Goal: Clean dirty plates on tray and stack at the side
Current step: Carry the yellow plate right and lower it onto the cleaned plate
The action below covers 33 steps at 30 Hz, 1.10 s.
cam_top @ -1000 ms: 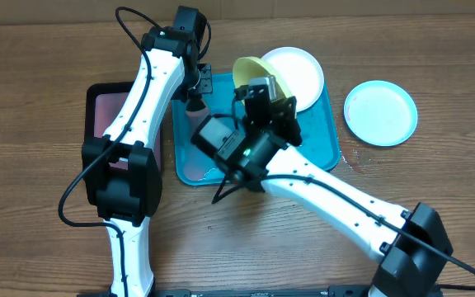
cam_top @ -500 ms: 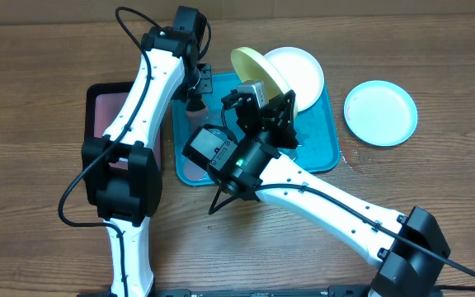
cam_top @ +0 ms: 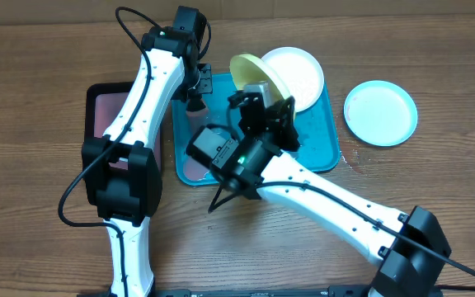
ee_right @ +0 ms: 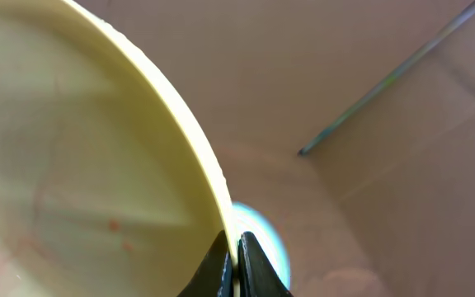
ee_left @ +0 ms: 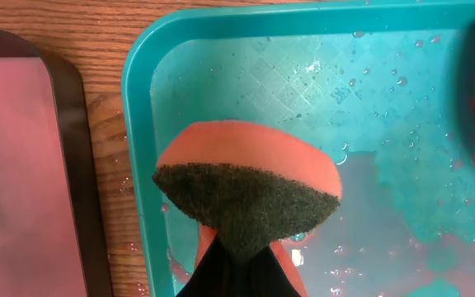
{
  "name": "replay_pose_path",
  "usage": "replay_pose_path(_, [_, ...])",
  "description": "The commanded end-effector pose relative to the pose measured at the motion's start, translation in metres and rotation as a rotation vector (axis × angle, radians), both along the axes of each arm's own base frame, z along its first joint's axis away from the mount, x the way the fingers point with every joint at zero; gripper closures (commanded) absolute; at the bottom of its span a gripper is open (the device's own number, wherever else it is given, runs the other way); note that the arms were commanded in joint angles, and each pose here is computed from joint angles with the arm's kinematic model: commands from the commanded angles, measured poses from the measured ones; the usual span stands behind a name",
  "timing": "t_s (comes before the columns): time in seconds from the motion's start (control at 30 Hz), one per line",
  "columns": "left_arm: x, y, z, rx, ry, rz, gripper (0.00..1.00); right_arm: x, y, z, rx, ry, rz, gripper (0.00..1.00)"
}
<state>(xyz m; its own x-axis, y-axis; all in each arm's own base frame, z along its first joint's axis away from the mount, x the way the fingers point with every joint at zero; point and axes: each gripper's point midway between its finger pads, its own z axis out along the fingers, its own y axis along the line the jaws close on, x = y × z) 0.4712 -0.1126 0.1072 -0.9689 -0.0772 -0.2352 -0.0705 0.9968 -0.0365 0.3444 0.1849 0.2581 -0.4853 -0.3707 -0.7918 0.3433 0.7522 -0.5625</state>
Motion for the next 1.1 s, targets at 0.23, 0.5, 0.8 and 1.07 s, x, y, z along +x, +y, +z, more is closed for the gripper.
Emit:
replay_pose_path(0.23, [-0.001,-0.003,0.003,-0.009,-0.007,-0.010,0.96,0.025,-0.029,-0.105,0.627,0.628,-0.023,0.96])
replay_pose_path(0.5, [-0.003,-0.003,0.003,-0.006,0.004,-0.010,0.96,0.063,-0.094,-0.109,1.113,0.715,0.004,0.96])
replay_pose_path(0.8, [-0.003,-0.003,0.003,-0.006,0.003,-0.010,0.96,0.072,-0.247,-0.123,1.254,0.501,-0.300,0.96])
replay_pose_path(1.07, [-0.003,-0.003,0.003,-0.006,0.003,-0.011,0.96,0.064,-0.302,-0.163,1.288,0.437,-0.424,0.96])
